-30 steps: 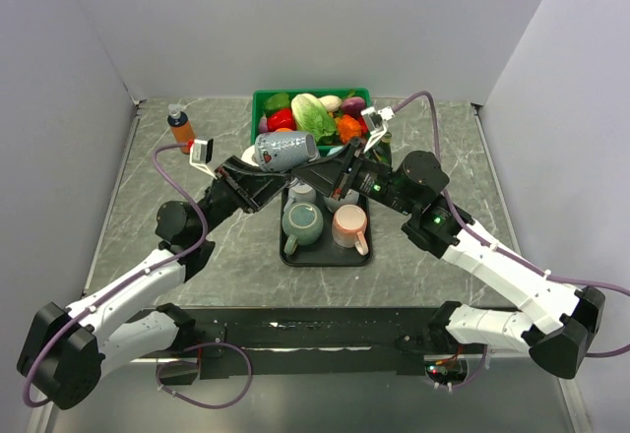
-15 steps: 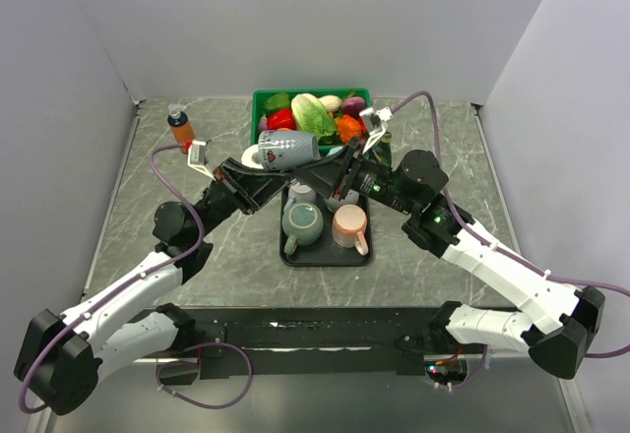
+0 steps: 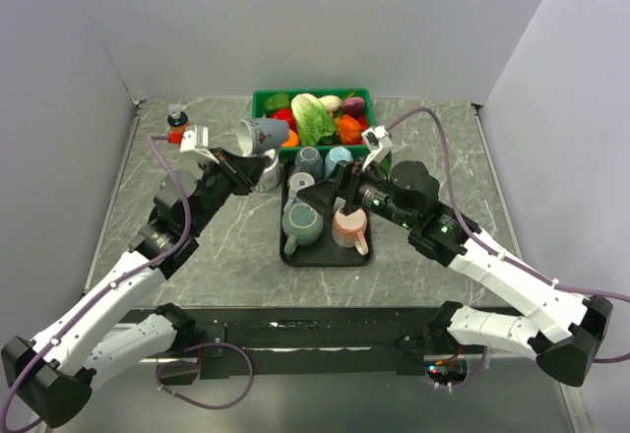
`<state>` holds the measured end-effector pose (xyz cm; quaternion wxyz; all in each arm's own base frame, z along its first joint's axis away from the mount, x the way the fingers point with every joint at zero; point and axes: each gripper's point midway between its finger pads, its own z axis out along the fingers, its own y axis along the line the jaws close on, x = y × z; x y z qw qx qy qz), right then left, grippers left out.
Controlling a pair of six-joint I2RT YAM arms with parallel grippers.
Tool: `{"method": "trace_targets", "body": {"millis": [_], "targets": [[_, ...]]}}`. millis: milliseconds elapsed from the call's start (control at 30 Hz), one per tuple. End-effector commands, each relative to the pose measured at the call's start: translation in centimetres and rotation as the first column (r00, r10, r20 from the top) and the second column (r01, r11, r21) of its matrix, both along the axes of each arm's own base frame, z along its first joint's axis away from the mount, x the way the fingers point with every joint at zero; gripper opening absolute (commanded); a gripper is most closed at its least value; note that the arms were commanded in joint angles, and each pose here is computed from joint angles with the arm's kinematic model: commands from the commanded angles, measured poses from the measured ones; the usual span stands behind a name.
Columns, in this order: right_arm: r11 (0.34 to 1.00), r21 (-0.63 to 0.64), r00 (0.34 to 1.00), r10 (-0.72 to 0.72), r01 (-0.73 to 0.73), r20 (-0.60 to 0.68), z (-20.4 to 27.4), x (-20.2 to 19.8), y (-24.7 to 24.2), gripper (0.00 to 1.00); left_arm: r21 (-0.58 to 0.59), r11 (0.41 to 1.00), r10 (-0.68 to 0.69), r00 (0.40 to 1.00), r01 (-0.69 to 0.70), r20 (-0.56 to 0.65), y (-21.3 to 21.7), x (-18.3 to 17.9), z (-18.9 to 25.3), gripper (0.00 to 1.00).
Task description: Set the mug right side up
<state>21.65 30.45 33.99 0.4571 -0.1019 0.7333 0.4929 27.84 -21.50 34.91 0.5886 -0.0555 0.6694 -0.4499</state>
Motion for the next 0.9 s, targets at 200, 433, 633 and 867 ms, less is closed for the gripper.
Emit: {"method": "trace_targets", "body": {"millis": [200,433,633,867], "targets": [[0.954,-0.201,0.972,-0.233,0.223,-0.029,-4.5,2.6,-5.7,0.99,0.622,0.674,0.633,0.745,-0.398,-0.210,13.3,5.1,-10.7,0.01],[0.946,-0.234,0.963,-0.252,0.225,-0.095,-6.5,3.3,-7.5,0.99,0.693,0.564,0.796,0.519,-0.448,-0.312,22.1,6.8,-16.0,0.01],[0.948,-0.252,0.963,-0.234,0.195,-0.133,-8.0,3.4,-7.7,0.99,0.777,0.494,0.860,0.352,-0.389,-0.370,25.2,6.1,-21.1,0.01],[0.951,-0.268,0.964,-0.206,0.156,-0.169,-9.4,3.5,-7.3,0.99,0.810,0.483,0.867,0.308,-0.333,-0.391,26.0,6.3,-24.3,0.01]]}}
